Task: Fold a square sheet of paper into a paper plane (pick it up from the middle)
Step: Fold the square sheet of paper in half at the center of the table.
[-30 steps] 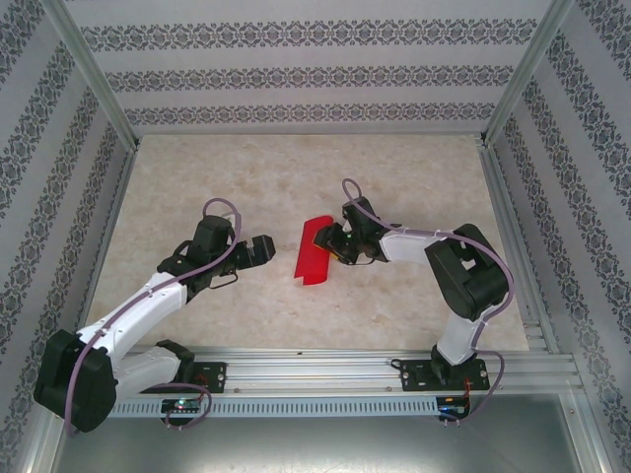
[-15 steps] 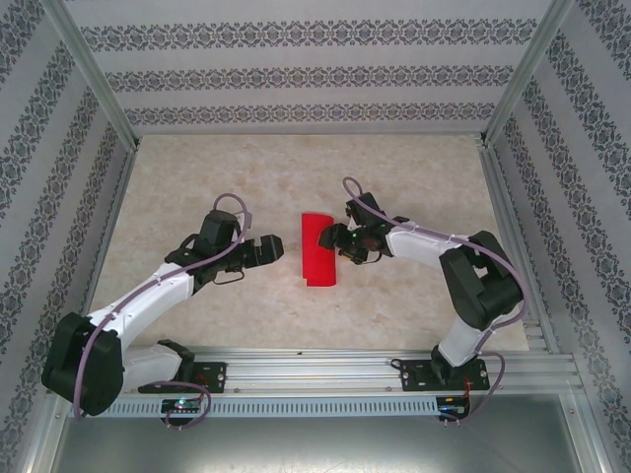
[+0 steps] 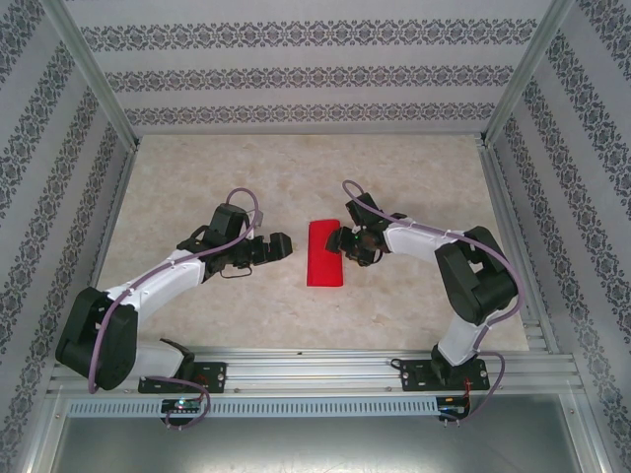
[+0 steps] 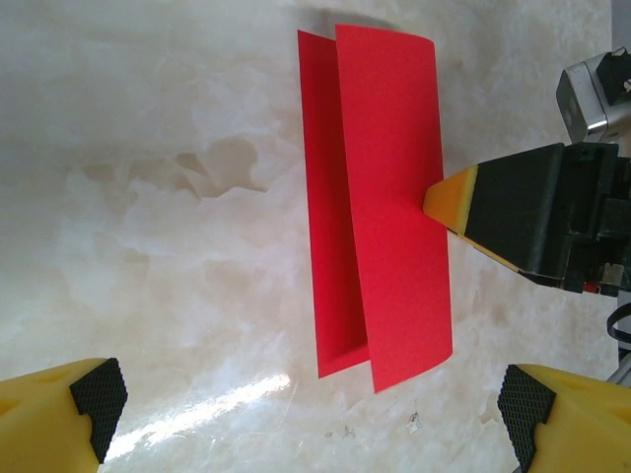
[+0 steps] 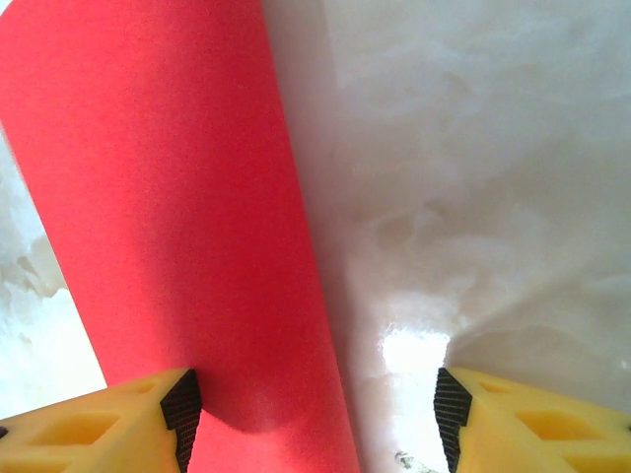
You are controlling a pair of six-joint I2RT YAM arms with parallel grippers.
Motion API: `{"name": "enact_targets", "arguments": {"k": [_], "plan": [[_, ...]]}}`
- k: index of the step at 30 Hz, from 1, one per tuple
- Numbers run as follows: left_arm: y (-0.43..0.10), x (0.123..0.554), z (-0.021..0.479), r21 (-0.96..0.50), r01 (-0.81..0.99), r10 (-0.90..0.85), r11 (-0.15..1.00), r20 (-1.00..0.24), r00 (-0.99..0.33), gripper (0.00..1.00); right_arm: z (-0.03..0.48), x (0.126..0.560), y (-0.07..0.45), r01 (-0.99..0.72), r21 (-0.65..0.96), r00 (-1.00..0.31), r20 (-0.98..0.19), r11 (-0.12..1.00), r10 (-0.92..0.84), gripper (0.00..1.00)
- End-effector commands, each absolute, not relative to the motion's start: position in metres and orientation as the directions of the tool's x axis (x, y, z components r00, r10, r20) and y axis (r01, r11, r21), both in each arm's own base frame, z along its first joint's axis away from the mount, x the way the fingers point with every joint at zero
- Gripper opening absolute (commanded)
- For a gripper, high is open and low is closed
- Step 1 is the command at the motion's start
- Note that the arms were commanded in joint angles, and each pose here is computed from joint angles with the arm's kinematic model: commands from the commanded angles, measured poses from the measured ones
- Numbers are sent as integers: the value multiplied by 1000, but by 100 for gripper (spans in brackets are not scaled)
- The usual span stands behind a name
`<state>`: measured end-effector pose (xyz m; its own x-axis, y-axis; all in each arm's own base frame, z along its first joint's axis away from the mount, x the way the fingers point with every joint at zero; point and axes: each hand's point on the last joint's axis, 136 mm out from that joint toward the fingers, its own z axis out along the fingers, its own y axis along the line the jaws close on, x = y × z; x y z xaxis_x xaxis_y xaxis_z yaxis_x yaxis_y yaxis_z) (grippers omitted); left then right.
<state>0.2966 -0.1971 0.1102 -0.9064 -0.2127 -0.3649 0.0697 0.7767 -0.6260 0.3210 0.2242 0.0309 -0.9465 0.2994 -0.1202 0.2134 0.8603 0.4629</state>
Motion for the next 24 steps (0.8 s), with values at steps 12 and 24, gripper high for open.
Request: {"name": "enact_targets", "arguments": {"k": [12, 24], "plan": [[-205, 303, 119, -639, 92, -211, 763, -382, -900, 100, 17, 318, 232, 217, 323, -957, -113, 921, 266, 70], [-205, 303, 116, -636, 89, -207, 767, -376, -903, 100, 9, 311, 235, 152, 298, -980, -77, 942, 183, 69]]}}
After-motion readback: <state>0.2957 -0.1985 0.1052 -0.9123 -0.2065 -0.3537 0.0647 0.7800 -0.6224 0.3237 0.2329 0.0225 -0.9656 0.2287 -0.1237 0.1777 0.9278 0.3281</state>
